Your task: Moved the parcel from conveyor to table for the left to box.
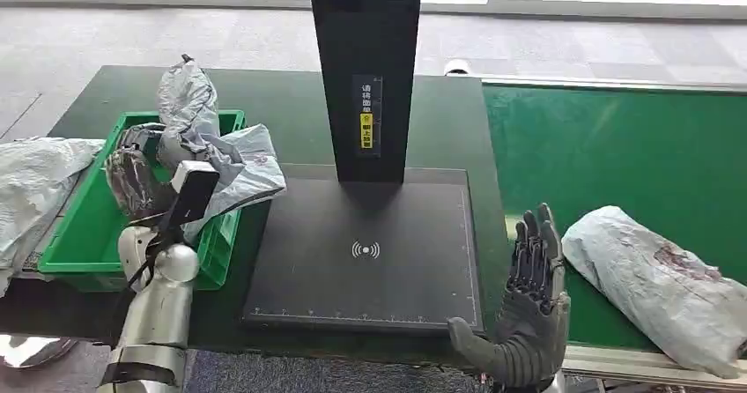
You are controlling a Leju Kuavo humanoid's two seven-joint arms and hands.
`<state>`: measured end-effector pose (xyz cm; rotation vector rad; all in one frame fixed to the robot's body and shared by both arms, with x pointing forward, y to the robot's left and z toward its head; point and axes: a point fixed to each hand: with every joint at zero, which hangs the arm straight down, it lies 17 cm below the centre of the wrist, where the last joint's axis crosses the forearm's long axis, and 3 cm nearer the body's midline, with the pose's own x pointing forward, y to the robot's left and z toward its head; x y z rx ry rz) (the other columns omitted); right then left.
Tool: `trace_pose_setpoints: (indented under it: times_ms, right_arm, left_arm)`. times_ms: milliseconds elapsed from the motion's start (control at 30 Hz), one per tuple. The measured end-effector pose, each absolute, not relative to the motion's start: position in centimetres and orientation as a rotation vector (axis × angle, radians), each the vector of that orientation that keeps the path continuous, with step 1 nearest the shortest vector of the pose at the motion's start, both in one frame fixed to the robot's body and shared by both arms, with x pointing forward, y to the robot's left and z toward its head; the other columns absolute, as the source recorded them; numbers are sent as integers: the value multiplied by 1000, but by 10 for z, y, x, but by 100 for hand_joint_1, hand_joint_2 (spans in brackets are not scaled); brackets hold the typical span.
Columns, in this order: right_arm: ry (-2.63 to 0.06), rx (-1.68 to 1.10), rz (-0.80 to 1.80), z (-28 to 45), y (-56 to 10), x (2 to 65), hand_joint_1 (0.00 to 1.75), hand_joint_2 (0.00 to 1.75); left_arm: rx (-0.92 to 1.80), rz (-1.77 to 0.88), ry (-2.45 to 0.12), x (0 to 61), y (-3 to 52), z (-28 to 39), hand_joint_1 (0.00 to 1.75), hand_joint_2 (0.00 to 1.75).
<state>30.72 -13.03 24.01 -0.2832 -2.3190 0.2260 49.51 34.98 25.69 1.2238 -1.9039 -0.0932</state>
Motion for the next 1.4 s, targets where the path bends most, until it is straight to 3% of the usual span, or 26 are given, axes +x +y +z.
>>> trace_pose_setpoints:
  times_ms: [200,500,533,567,767,1400]
  right_arm:
    - [-2328,-248,253,241,-124,312,0,175]
    - [-2326,-245,268,238,-120,314,0,175]
    - [-2325,-245,268,238,-120,314,0,175]
    - [-2326,-245,268,238,-120,314,0,175]
    - [-2327,-236,306,237,-115,314,0,175]
    - [-2326,-231,316,236,-113,313,0,175]
  left_arm:
    - [1360,-56,-1783,491,406,252,175,175]
    - [1393,-44,-1731,492,431,247,175,175]
    - [1392,-45,-1730,492,431,246,0,175]
    - [1392,-47,-1728,492,432,246,0,0]
    - [1398,-408,-1563,516,385,206,0,0]
    - [1341,-465,-1566,520,354,192,0,0]
